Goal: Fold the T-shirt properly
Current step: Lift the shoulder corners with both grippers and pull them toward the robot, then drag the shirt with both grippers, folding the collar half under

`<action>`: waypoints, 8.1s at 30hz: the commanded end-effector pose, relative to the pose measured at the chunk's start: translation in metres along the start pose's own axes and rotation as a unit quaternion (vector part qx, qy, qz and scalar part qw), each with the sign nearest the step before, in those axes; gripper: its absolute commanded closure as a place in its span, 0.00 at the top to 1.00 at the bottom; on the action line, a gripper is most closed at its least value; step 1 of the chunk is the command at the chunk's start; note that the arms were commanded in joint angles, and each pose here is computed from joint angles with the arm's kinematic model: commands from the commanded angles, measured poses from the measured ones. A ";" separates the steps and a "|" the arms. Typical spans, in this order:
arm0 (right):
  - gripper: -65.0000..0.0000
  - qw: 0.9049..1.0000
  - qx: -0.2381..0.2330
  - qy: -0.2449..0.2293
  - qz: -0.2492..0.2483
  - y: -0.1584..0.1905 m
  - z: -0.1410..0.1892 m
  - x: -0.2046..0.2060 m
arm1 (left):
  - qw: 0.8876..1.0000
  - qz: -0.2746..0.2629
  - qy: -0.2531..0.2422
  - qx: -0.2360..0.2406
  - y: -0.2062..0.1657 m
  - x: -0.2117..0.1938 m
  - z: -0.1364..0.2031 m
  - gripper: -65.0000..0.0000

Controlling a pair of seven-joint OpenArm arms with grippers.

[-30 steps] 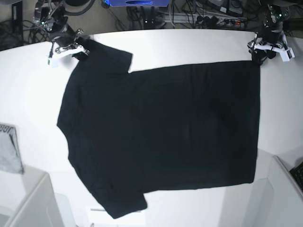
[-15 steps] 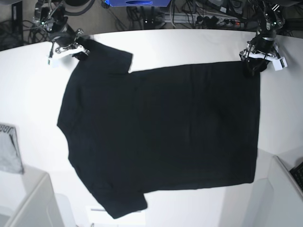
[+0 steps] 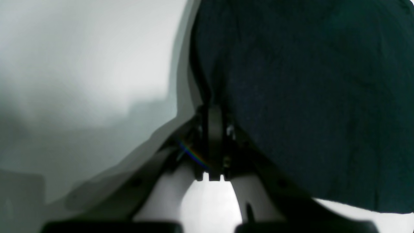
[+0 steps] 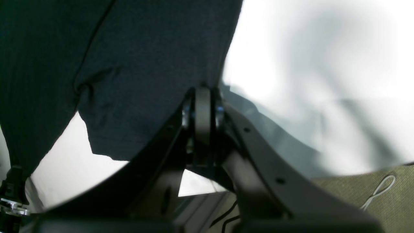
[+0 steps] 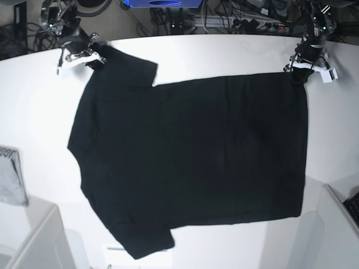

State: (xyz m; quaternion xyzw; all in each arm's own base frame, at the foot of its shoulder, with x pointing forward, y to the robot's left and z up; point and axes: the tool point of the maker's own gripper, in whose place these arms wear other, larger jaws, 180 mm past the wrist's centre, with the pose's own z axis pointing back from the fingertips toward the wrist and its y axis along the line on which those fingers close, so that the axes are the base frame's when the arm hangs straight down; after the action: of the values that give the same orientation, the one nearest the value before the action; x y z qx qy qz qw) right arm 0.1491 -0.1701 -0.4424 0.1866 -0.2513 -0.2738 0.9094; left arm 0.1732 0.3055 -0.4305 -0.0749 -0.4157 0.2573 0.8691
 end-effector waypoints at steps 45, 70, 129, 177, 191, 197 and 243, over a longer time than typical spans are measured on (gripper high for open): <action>0.00 0.997 0.029 -0.058 0.051 0.036 0.041 0.025 | 0.994 -0.104 0.019 -0.004 -0.001 0.017 0.045 0.00; 0.00 0.987 0.111 -0.071 0.089 0.114 0.016 0.102 | 0.997 -0.080 0.005 0.015 -0.021 0.096 0.025 0.00; 0.30 0.987 0.141 -0.078 0.023 0.143 -0.052 0.179 | 1.000 -0.015 -0.014 0.022 -0.041 0.138 -0.051 0.23; 0.52 0.968 -0.057 -0.170 -0.175 0.000 -0.052 0.101 | 0.997 0.078 -0.010 0.026 0.019 0.064 -0.017 0.74; 0.51 0.967 -0.062 -0.170 -0.177 -0.004 -0.052 0.100 | 0.998 0.040 -0.013 0.040 0.003 0.078 -0.040 0.55; 0.29 0.969 -0.069 -0.152 -0.184 -0.010 -0.063 0.090 | 0.997 0.060 0.011 0.045 0.011 0.060 -0.048 0.04; 0.00 0.977 -0.109 -0.151 -0.104 -0.055 0.040 0.027 | 0.988 -0.059 0.079 0.121 0.060 0.010 0.060 0.00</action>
State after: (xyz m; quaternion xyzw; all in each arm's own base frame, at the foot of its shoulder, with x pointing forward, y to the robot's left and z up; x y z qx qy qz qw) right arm 0.1232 -0.2312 -0.4332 0.0762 -0.3208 -0.4204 0.8453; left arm 0.1059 0.3499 -0.4155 0.0242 -0.2994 0.2507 0.9203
